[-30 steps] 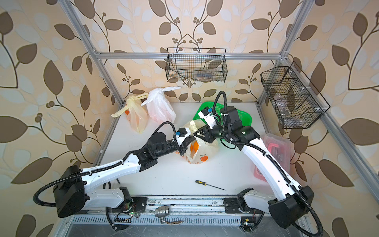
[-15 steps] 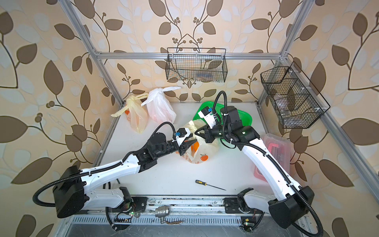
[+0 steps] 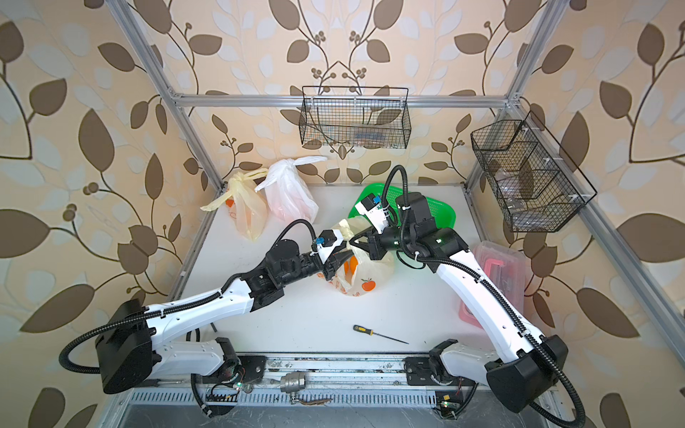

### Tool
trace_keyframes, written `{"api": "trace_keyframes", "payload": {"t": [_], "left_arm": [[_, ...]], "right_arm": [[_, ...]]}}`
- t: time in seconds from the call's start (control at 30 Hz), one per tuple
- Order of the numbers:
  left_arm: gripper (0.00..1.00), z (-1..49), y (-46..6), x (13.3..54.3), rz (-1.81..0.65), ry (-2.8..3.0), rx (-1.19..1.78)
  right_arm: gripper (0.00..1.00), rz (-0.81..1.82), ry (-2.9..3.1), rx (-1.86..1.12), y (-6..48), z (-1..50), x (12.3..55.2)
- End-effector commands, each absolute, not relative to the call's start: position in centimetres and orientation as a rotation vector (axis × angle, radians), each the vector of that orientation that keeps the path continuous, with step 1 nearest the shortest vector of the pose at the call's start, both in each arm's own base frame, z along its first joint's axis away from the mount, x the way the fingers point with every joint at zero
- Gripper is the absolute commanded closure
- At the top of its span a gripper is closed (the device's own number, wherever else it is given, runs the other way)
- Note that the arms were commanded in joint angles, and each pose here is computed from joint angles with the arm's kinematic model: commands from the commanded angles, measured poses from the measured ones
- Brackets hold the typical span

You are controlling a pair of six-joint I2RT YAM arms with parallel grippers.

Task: Place the oranges into plastic bags & tie knots
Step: Tie the plastic bag at the center of the board.

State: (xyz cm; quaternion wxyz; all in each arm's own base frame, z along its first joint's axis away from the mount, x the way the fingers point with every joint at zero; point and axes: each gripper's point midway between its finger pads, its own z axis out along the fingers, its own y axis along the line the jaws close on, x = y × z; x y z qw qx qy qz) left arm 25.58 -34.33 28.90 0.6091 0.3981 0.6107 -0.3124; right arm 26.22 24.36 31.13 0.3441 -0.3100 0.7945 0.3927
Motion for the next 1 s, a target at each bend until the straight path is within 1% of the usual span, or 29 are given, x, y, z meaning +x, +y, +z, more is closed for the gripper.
{"api": "trace_keyframes", "payload": {"t": [0.0, 0.1, 0.13, 0.17, 0.2, 0.23, 0.27, 0.37, 0.4, 0.47, 0.53, 0.6, 0.63, 0.73, 0.77, 0.87, 0.97], "left_arm": [[0.79, 32.7, -34.3, 25.4, -0.755, 1.307, 0.867], [0.97, 32.6, -34.3, 25.4, -0.762, 1.307, 0.864], [1.0, 32.6, -34.3, 25.3, -0.764, 1.307, 0.864], [1.0, 32.5, -34.3, 25.3, -0.763, 1.308, 0.864], [1.0, 32.4, -34.3, 25.3, -0.764, 1.311, 0.863], [1.0, 32.3, -34.3, 25.4, -0.762, 1.311, 0.861], [1.0, 32.2, -34.3, 25.3, -0.763, 1.313, 0.863], [1.0, 32.1, -34.3, 25.4, -0.76, 1.315, 0.863], [1.0, 32.1, -34.3, 25.4, -0.76, 1.315, 0.864], [1.0, 32.1, -34.3, 25.4, -0.761, 1.316, 0.865], [1.0, 32.0, -34.4, 25.4, -0.761, 1.316, 0.868], [1.0, 31.9, -34.4, 25.4, -0.76, 1.318, 0.871], [1.0, 31.8, -34.4, 25.4, -0.759, 1.32, 0.871], [1.0, 31.7, -34.5, 25.5, -0.76, 1.323, 0.876], [1.0, 31.7, -34.5, 25.5, -0.76, 1.323, 0.877], [1.0, 31.7, -34.6, 25.5, -0.759, 1.324, 0.88], [1.0, 31.8, -34.7, 25.5, -0.761, 1.323, 0.886]], "right_arm": [[1.0, 1.023, 2.064, -0.824, 24.6, 30.9, 26.1], [1.0, 1.012, 2.056, -0.822, 24.6, 31.1, 26.1], [1.0, 1.006, 2.047, -0.821, 24.5, 31.4, 26.2], [0.96, 0.993, 2.033, -0.815, 24.4, 31.8, 26.2], [0.9, 0.979, 2.021, -0.809, 24.2, 32.1, 26.3], [0.81, 0.965, 2.008, -0.804, 24.0, 32.5, 26.3], [0.7, 0.948, 1.996, -0.801, 23.8, 32.7, 26.3], [0.44, 0.884, 1.975, -0.769, 22.9, 33.2, 26.5], [0.39, 0.869, 1.979, -0.752, 22.6, 33.3, 26.5], [0.23, 0.859, 1.979, -0.727, 22.1, 33.5, 26.4], [0.0, 0.85, 1.983, -0.661, 21.1, 33.1, 26.5], [0.0, 0.845, 1.96, -0.534, 19.4, 33.5, 27.2], [0.0, 0.827, 1.954, -0.394, 17.8, 33.9, 28.1], [0.0, 0.956, 1.857, -0.183, 15.2, 35.2, 29.3], [0.0, 0.95, 1.851, -0.11, 14.3, 35.3, 30.0], [0.0, 0.864, 1.941, -0.114, 14.9, 35.3, 30.5], [0.0, 0.865, 2.03, -0.208, 18.1, 36.1, 30.6]]}}
